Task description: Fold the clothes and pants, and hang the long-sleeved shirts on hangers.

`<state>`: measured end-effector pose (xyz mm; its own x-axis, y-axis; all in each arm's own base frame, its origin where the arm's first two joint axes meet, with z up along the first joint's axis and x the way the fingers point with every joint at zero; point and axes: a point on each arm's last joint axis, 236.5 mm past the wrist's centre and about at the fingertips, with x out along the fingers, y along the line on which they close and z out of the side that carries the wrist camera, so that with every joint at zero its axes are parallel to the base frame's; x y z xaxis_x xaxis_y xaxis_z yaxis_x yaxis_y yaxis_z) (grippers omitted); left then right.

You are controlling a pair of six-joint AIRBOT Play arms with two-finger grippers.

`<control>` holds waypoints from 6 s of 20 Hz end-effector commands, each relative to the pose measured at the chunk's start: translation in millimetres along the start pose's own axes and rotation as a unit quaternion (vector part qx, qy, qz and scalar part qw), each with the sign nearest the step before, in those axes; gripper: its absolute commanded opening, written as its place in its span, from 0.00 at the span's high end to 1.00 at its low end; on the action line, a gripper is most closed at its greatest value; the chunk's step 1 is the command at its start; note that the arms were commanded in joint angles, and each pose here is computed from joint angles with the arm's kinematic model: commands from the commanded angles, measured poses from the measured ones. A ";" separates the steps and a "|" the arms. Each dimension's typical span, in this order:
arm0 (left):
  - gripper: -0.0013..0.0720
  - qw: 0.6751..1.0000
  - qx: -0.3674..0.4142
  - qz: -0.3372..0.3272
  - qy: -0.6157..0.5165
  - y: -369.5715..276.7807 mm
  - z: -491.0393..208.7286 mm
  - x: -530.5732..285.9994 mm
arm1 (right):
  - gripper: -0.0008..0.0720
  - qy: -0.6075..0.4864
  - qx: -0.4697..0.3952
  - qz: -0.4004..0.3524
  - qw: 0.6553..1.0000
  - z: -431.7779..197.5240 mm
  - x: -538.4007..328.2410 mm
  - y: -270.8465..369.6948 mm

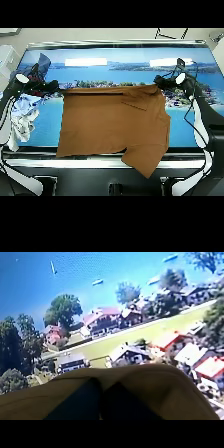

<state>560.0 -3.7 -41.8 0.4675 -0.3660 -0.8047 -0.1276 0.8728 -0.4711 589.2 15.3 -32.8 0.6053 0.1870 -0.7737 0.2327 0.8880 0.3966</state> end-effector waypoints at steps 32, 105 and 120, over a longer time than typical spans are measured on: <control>0.69 0.911 -0.050 -0.053 0.407 16.6 -216.7 -54.9 | 0.64 0.376 0.005 -0.111 0.920 -162.0 -104.3 -75.0; 0.95 0.949 -0.114 -0.126 0.266 -10.8 -128.8 -2.2 | 0.94 0.293 0.043 0.067 0.953 -93.9 -21.3 -27.3; 0.02 0.971 -0.102 -0.131 0.171 -1.3 -60.7 -115.8 | 0.00 0.360 0.163 0.050 0.917 -123.8 -91.2 -152.9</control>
<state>454.8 12.7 7.5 0.1586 -0.6963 -0.7000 -0.2396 0.6607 -0.7114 418.2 -84.1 -60.8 0.0196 0.5618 -0.8270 0.4680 0.7258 0.5041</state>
